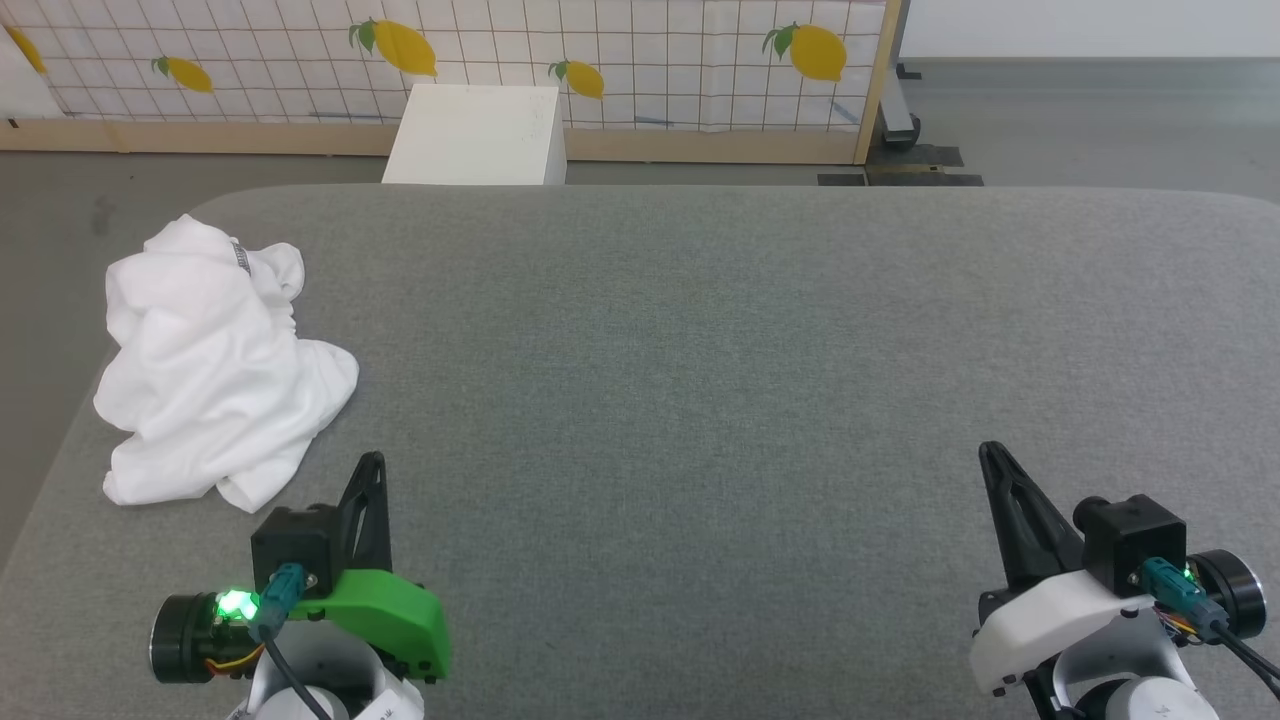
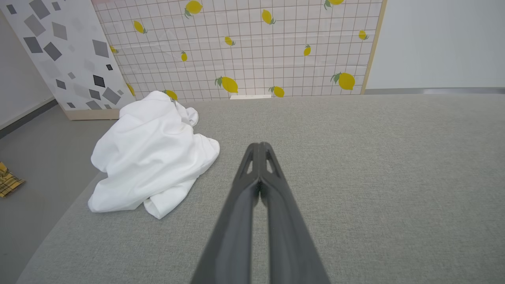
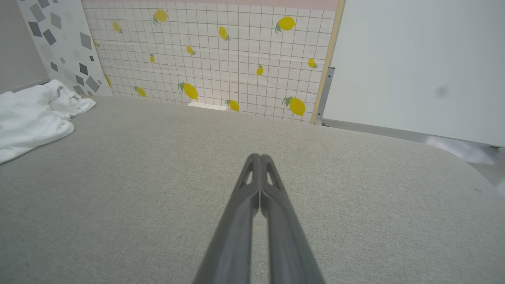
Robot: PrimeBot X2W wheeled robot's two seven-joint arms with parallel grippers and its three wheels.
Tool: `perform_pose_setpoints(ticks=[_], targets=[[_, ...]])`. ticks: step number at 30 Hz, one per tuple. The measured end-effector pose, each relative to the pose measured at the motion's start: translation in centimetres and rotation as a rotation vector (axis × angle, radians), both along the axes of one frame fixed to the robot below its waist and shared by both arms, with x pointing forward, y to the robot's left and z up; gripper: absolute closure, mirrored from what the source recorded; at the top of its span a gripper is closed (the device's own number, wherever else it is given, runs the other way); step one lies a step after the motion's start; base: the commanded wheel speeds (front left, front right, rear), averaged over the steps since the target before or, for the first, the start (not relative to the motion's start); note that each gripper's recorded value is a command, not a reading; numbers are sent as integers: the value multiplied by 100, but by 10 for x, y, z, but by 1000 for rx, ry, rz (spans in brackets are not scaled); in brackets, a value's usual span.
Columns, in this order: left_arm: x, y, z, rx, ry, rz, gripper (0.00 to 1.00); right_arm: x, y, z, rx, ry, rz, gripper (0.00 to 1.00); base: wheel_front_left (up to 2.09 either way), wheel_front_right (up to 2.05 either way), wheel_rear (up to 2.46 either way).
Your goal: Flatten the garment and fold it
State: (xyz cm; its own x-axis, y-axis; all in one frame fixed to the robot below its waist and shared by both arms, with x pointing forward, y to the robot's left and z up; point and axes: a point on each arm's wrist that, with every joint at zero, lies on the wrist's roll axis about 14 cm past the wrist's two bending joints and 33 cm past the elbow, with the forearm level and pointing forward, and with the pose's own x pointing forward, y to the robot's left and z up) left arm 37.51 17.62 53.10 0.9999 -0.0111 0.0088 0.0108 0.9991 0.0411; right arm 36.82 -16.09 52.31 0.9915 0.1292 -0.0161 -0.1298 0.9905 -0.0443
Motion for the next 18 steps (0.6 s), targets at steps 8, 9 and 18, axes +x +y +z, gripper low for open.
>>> perform_pose_setpoints(ticks=[8, 9, 18], targets=[[0, 0, 0, 0, 0, 0, 100, 0, 0, 0, 0, 0, 0, 100, 0, 0, 0], [0, 0, 0, 0, 0, 0, 100, 0, 0, 0, 0, 0, 0, 100, 0, 0, 0], [0, 0, 0, 0, 0, 0, 100, 0, 0, 0, 0, 0, 0, 100, 0, 0, 0]])
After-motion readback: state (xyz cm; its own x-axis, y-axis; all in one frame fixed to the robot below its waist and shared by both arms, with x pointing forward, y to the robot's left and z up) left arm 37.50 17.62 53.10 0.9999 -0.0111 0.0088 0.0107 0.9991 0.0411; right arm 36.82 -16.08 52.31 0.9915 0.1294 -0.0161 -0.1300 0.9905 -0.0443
